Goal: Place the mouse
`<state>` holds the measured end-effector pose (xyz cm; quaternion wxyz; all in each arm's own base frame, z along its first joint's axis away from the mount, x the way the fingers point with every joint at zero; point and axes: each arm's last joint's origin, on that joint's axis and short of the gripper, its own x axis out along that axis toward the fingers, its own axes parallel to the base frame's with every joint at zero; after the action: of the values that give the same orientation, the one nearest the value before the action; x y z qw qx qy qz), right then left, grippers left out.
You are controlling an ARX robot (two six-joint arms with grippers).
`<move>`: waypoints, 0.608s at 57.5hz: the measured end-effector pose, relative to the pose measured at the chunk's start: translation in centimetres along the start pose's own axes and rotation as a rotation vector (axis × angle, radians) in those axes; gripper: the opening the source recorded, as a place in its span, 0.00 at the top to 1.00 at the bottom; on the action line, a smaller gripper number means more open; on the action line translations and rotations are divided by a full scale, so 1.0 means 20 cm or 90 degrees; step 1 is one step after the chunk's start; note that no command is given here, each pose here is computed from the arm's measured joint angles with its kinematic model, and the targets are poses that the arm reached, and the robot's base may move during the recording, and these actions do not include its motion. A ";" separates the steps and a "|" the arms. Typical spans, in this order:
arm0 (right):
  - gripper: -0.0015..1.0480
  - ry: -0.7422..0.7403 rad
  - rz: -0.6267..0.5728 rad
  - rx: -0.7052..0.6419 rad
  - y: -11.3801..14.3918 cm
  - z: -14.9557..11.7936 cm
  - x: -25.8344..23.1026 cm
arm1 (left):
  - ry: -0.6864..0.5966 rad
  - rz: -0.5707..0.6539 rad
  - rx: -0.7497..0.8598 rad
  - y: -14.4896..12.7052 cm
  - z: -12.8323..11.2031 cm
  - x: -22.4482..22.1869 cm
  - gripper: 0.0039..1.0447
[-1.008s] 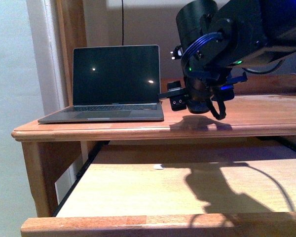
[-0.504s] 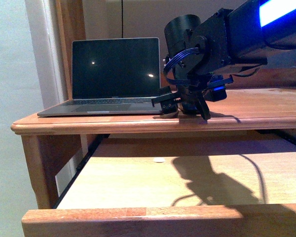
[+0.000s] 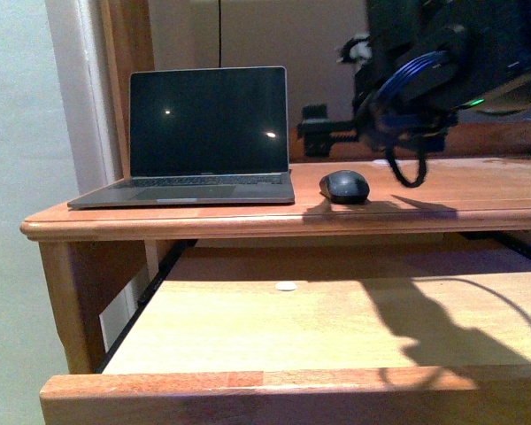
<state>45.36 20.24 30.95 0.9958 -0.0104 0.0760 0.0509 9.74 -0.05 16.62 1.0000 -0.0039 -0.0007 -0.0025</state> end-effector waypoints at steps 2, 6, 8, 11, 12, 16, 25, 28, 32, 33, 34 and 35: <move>0.07 -0.017 0.011 0.012 -0.05 0.02 -0.04 | 0.000 0.000 0.000 0.00 0.00 0.00 0.07; 0.07 -0.061 0.037 0.029 -0.17 0.07 -0.15 | 0.000 0.000 0.000 0.00 0.00 0.00 0.07; 0.07 -0.079 0.048 0.034 -0.22 0.07 -0.21 | 0.000 0.000 0.000 0.00 0.00 0.00 0.07; 0.07 -0.094 0.062 0.037 -0.29 0.07 -0.28 | 0.000 0.000 0.000 0.00 0.00 0.00 0.07; 0.07 -0.099 0.069 0.038 -0.33 0.06 -0.31 | 0.000 0.000 0.000 0.00 0.00 0.00 0.07; 0.07 -0.107 0.091 0.043 -0.43 0.00 -0.41 | 0.000 0.000 0.000 0.00 0.00 0.00 0.07; 0.07 -0.065 0.136 0.060 -0.73 -0.30 -0.72 | 0.000 0.000 0.000 0.00 0.00 0.00 0.07; 0.07 -0.059 0.156 0.064 -0.79 -0.36 -0.82 | 0.000 0.000 0.000 0.00 0.00 0.00 0.07; 0.07 -0.059 0.177 0.064 -0.84 -0.41 -0.92 | 0.000 0.000 0.000 0.00 0.00 0.00 0.07; 0.07 -0.059 0.180 0.064 -0.86 -0.43 -0.95 | 0.000 0.000 0.000 0.00 0.00 0.00 0.07; 0.07 -0.057 0.191 0.064 -0.87 -0.45 -0.98 | 0.000 0.000 0.000 0.00 0.00 0.00 0.07; 0.07 -0.057 0.195 0.064 -0.88 -0.46 -0.99 | 0.000 0.000 0.000 0.00 0.00 0.00 0.07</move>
<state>26.33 0.55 25.20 0.9780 0.0532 0.0345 0.1986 9.74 -0.05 16.62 1.0000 -0.0039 -0.0007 -0.0025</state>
